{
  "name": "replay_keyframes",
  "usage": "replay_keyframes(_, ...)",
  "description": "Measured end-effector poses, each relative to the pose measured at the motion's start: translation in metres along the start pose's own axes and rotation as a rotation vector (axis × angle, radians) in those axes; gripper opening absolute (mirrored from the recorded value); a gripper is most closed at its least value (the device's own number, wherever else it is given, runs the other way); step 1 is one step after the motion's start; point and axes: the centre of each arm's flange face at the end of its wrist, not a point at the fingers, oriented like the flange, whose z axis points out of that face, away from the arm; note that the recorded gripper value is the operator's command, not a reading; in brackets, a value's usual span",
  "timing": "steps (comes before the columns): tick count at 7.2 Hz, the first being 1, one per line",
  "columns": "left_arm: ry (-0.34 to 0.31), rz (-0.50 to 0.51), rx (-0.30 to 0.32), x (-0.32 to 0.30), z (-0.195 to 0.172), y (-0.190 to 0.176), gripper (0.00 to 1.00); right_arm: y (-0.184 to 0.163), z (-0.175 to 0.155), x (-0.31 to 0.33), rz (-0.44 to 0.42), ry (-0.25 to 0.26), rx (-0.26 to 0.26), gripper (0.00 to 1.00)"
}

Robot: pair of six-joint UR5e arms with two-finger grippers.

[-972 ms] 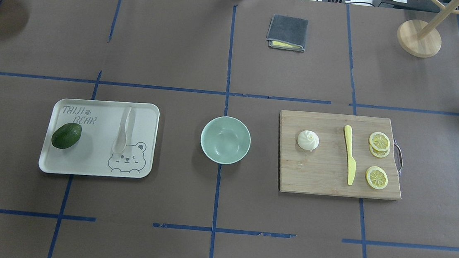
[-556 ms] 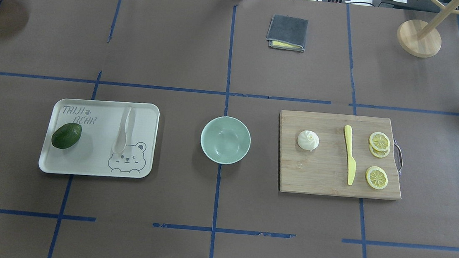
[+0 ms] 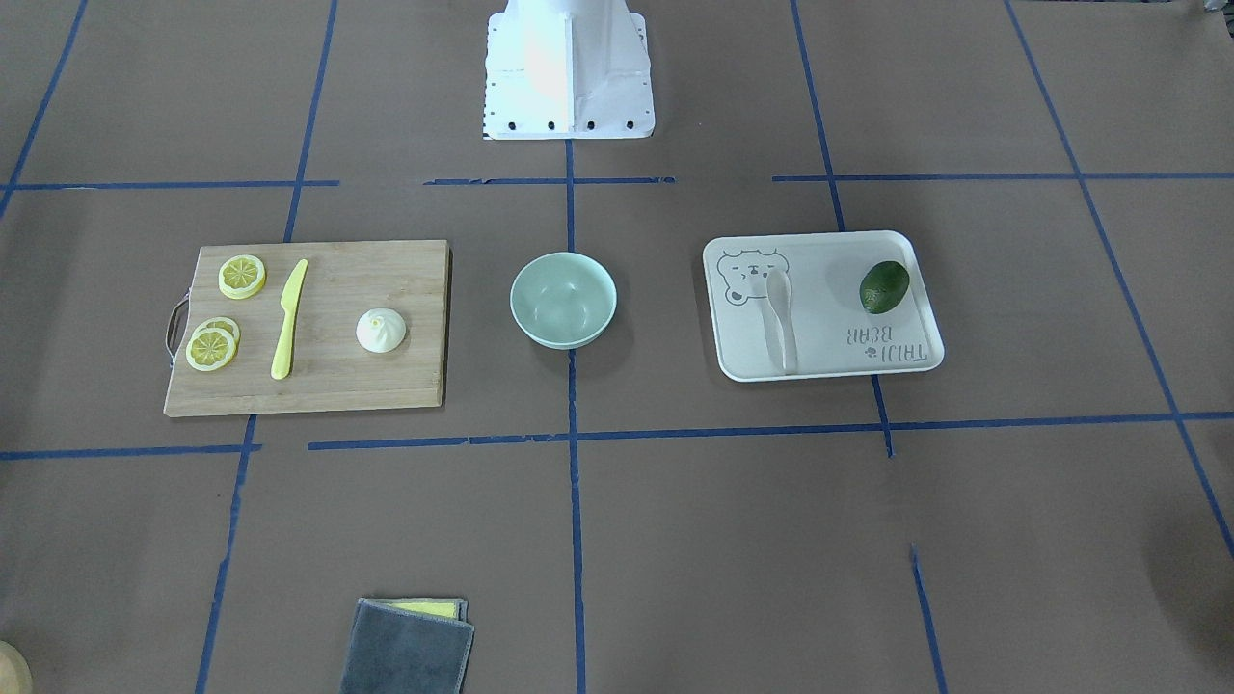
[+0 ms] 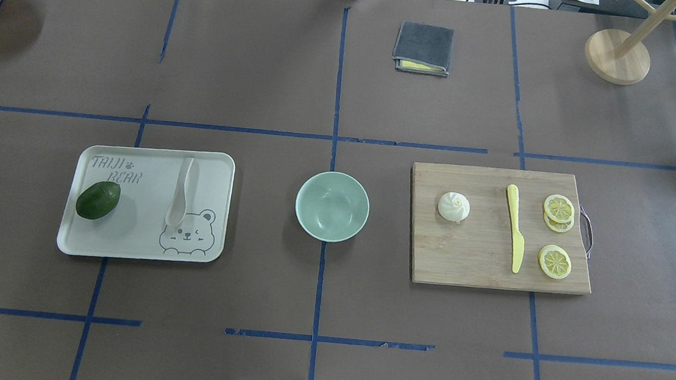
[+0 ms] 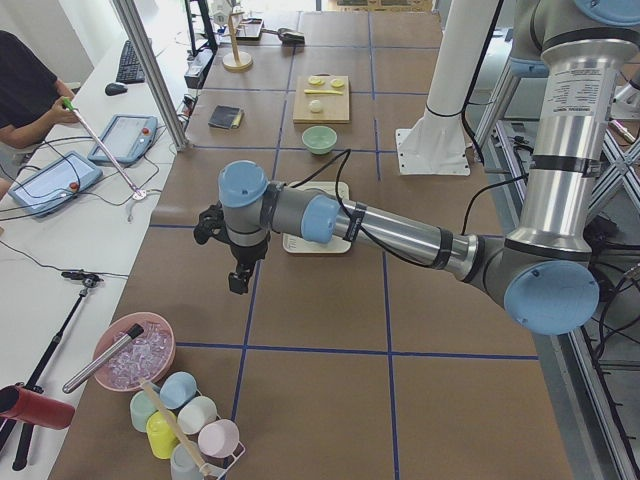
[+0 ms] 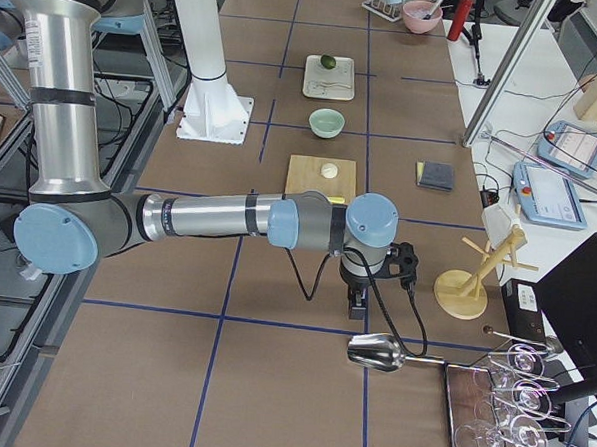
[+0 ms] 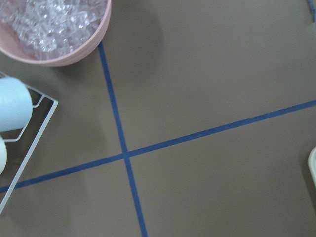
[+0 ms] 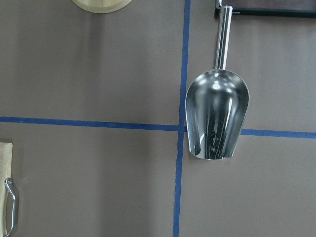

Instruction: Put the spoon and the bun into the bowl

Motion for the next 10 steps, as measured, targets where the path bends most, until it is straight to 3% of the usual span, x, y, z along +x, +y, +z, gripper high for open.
replay_keyframes(2,0.047,-0.025,0.022,0.078,0.015,-0.026,1.0,-0.014,-0.009,-0.014,-0.007,-0.004,0.018,1.0)
replay_keyframes(4,0.079,-0.101,0.039,0.139,0.043,-0.029,1.0,-0.015,-0.01,-0.019,-0.003,-0.026,0.02,1.0)
replay_keyframes(8,0.061,-0.259,0.07,0.288,0.149,-0.012,0.93,-0.017,-0.01,-0.054,0.076,-0.05,0.022,1.0)
replay_keyframes(10,0.047,-0.293,0.076,0.333,0.197,-0.003,0.89,-0.018,-0.007,-0.085,0.096,-0.057,0.015,1.0)
